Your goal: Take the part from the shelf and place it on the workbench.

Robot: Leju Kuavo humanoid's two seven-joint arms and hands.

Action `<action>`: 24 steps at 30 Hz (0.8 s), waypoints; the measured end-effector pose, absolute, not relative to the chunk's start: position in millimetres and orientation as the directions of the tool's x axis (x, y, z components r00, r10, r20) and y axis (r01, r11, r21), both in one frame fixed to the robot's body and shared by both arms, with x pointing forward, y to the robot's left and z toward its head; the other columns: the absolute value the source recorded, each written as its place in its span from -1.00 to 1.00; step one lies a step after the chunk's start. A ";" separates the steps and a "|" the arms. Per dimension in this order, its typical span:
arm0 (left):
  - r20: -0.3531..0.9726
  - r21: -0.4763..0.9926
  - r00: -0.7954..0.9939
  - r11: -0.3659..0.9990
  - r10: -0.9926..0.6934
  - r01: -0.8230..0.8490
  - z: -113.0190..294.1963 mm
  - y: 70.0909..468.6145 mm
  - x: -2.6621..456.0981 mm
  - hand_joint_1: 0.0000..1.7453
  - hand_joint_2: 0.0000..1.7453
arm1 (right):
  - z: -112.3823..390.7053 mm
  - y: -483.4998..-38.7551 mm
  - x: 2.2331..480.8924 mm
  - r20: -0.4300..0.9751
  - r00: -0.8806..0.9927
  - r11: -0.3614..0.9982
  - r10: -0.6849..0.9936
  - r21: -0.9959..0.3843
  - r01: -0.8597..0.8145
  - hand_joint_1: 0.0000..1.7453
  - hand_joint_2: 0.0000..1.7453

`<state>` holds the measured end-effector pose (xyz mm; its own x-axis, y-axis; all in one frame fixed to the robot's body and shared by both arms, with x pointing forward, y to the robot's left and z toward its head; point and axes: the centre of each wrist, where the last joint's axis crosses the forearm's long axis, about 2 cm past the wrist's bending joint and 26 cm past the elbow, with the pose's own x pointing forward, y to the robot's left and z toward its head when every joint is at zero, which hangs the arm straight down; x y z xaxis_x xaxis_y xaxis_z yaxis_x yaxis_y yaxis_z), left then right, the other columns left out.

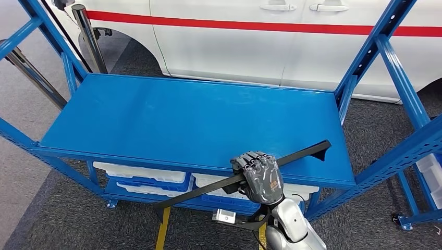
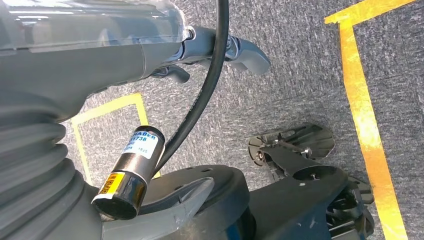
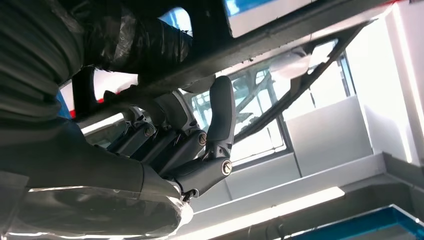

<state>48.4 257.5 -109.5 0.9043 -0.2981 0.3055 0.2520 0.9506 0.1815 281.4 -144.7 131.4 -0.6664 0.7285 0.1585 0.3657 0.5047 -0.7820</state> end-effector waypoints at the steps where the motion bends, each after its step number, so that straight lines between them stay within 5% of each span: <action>1: 0.306 0.181 0.904 0.950 -0.299 0.253 -109.5 257.4 48.4 -1.00 1.00 | 133.4 -144.8 281.5 0.160 -0.667 0.511 0.728 -0.775 0.372 1.00 1.00; 24: 0.304 0.165 0.911 0.957 -0.278 0.237 -109.5 256.0 48.0 -1.00 1.00 | 159.6 -145.9 273.0 0.209 -0.674 0.619 0.708 -0.644 0.450 1.00 1.00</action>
<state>48.0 256.0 -109.5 0.9111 -0.2781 0.3043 0.2371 0.9574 0.1649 273.0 -145.9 159.6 -0.6745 0.7081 0.2091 0.4500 0.6188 -0.6439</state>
